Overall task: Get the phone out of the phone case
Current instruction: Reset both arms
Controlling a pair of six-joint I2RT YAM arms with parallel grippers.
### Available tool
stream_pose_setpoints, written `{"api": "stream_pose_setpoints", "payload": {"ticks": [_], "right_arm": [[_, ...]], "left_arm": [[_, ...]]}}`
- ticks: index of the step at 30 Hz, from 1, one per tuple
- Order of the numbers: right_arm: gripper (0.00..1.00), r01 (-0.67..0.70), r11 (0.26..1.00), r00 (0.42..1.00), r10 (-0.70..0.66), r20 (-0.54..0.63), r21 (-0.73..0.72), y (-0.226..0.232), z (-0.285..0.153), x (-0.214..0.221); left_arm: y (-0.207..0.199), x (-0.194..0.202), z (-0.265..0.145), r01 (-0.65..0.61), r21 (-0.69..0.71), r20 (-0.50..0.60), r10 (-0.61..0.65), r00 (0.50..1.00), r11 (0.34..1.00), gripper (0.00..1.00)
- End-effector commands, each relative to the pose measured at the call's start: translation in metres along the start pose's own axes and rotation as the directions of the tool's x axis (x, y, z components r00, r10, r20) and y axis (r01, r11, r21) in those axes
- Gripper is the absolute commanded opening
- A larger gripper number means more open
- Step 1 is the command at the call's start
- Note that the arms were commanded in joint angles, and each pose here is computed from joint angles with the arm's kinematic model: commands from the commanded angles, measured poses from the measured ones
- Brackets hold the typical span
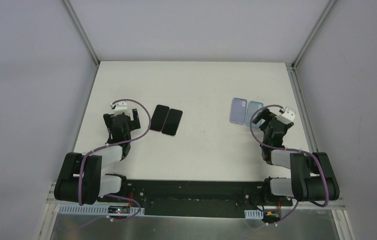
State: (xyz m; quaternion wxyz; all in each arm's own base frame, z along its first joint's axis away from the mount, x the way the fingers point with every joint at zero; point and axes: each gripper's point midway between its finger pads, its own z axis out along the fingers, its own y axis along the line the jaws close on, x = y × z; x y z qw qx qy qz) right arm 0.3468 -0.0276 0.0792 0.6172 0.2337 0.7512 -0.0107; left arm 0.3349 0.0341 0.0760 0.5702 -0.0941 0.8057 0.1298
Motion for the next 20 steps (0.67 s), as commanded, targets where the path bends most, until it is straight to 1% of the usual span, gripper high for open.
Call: {"api": "stream_pose_setpoints", "payload": {"ticks": [1, 7, 20], "right_arm": [[0.99, -0.025, 0.999, 0.999, 0.026, 0.03, -0.025, 0.008, 0.004, -0.013], [0.99, -0.069, 0.998, 0.997, 0.069, 0.015, 0.008, -0.002, 0.008, -0.016], [0.99, -0.069, 0.998, 0.997, 0.069, 0.019, 0.008, -0.002, 0.008, -0.016]], "left_arm": [[0.003, -0.018, 0.003, 0.061, -0.024, 0.082, -0.058, 0.995, 0.998, 1.0], [0.003, -0.019, -0.001, 0.055, -0.04, 0.099, -0.05, 0.994, 0.998, 1.0], [0.002, -0.02, -0.003, 0.044, -0.05, 0.115, -0.038, 0.993, 0.998, 1.0]]}}
